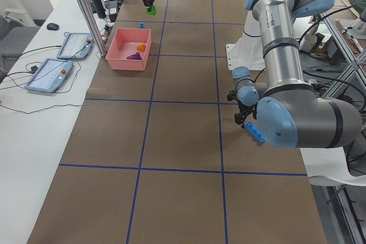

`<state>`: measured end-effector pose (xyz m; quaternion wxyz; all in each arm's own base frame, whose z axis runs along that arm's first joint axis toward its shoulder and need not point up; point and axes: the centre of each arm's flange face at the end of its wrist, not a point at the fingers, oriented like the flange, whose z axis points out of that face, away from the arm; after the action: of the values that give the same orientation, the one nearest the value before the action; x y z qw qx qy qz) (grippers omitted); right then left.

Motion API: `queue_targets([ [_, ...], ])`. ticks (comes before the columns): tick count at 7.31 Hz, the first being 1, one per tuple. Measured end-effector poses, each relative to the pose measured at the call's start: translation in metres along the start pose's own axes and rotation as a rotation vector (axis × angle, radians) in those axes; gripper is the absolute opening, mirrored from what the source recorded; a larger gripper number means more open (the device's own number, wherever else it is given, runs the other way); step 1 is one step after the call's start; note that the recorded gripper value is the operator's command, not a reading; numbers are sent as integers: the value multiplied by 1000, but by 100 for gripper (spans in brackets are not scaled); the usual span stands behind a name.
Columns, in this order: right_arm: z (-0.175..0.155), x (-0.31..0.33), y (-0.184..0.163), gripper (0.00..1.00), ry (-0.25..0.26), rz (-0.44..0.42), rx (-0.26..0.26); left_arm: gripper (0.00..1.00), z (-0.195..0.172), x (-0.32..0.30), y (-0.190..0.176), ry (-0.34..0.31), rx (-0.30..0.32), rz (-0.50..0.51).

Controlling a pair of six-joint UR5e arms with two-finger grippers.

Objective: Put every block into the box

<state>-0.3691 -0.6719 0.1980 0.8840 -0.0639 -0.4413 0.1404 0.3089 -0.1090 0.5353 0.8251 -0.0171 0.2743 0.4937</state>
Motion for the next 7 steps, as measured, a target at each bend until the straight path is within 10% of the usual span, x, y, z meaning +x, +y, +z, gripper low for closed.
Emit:
queue_targets([
  [4, 67, -77, 14, 0, -10, 79, 113, 84, 26, 9, 8, -50, -30, 3],
  [6, 88, -93, 26, 99, 4, 79, 132, 66, 30, 8, 10, -60, -34, 5],
  [7, 96, -97, 29, 100, -1, 71, 138, 63, 32, 7, 11, -63, -39, 5],
])
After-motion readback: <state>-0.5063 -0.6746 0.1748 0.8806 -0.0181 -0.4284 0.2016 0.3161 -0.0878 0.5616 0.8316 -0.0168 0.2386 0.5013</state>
